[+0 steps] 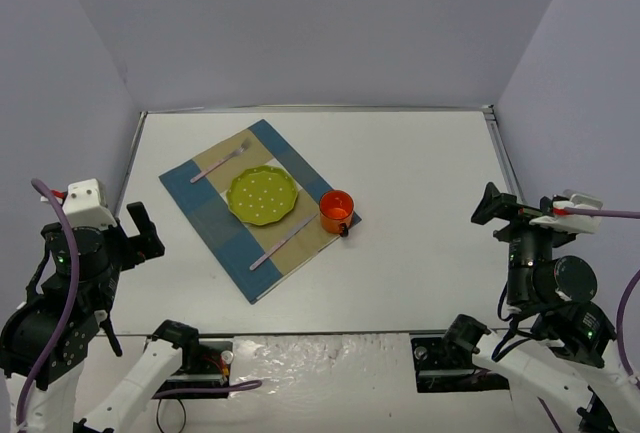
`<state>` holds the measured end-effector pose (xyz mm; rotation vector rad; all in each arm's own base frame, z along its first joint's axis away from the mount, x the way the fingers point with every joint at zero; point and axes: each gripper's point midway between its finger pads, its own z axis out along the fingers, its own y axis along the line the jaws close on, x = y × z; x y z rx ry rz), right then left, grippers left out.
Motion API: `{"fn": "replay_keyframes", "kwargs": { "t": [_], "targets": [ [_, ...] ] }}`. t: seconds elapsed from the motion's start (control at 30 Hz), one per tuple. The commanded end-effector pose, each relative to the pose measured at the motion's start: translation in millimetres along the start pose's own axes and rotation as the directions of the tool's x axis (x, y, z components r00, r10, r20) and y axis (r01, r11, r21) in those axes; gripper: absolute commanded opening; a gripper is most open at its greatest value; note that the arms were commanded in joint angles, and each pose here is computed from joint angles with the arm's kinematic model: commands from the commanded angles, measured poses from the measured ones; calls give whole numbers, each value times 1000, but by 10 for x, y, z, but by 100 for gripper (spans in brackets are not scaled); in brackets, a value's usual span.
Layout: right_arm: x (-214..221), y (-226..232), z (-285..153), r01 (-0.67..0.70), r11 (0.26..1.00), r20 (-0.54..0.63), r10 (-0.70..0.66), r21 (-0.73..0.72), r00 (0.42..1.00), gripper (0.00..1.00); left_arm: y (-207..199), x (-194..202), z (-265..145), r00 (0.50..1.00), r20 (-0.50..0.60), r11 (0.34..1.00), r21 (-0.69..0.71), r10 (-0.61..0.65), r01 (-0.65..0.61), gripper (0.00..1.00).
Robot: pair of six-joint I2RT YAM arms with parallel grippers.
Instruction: Set the dinner table for one person
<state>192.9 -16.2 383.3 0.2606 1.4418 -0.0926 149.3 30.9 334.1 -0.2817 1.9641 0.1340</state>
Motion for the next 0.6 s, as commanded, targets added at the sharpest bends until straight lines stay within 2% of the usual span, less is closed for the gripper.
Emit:
{"fn": "replay_keyframes", "kwargs": {
  "t": [0.0,0.57],
  "targets": [
    [-108,54,4,-65,998,35,65,-28,997,100,-6,-136,26,998,47,1000,-12,-28,29,97],
    [-128,226,50,-53,996,35,55,-72,998,100,100,-3,-90,999,34,999,-22,-26,27,97]
  ]
}}
